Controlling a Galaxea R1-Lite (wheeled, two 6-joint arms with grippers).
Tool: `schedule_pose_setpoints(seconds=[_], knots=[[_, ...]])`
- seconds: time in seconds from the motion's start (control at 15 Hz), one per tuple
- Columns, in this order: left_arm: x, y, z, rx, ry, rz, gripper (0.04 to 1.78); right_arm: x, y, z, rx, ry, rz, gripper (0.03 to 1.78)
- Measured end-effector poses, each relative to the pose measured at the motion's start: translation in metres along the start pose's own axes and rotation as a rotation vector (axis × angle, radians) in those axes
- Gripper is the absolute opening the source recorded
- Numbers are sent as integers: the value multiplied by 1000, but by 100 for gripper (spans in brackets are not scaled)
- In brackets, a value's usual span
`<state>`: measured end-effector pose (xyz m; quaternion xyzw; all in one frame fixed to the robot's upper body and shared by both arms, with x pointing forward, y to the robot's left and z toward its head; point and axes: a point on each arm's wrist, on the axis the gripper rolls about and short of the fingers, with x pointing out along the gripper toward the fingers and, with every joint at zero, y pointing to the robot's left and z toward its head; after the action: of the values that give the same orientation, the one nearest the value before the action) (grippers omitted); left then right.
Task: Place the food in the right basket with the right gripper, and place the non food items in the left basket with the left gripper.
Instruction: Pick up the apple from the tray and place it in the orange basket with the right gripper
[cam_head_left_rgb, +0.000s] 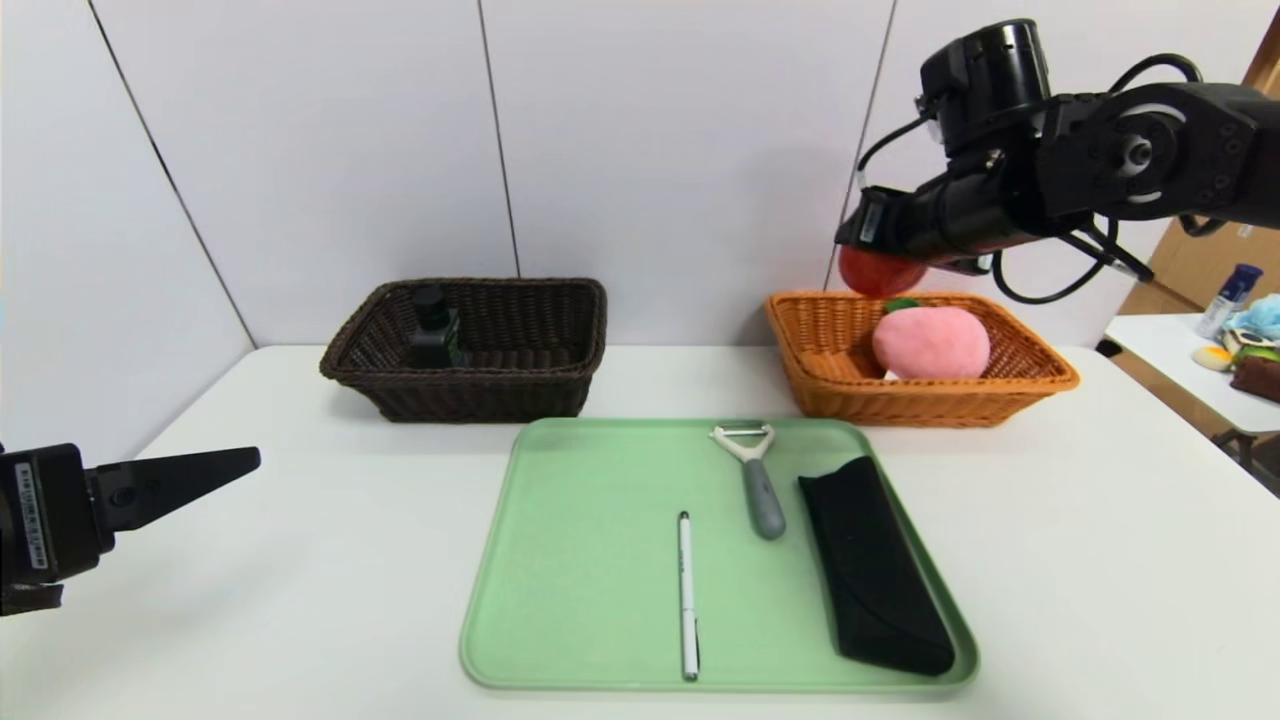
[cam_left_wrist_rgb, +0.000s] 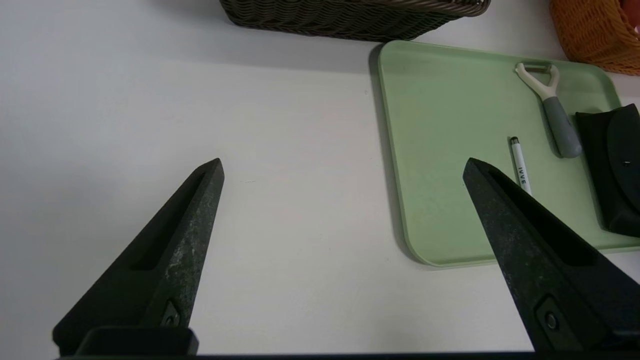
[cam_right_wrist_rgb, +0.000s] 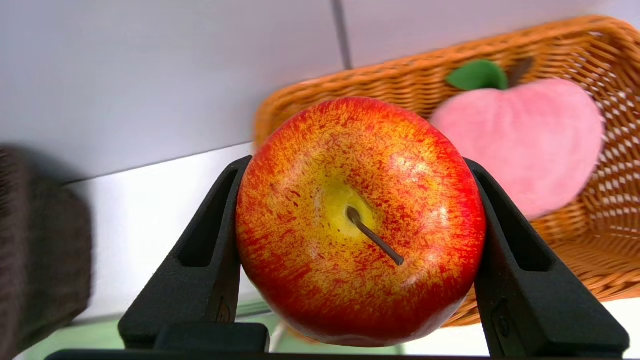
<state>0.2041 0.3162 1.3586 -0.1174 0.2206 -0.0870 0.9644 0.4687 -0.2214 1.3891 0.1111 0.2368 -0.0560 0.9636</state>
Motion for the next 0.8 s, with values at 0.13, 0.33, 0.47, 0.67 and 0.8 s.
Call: schedule_pose_setpoints(seconds=[0.13,0.33,0.47,0.67,0.8], knots=[[0,0,0,0,1,1,169,20,-11,-5,13,32,-31,123],[0,0,1,0,-1,0,169,49,-16,-20,18,89,-61,123],[0,0,1,0,-1,0,169,62,-17,-29,20,122,-64,123],[0,0,1,0,-2,0,169,74,-17,-37,12,150,-72,123],[-1,0,1,0,-3,0,169,78,-17,-41,7,161,-76,135]])
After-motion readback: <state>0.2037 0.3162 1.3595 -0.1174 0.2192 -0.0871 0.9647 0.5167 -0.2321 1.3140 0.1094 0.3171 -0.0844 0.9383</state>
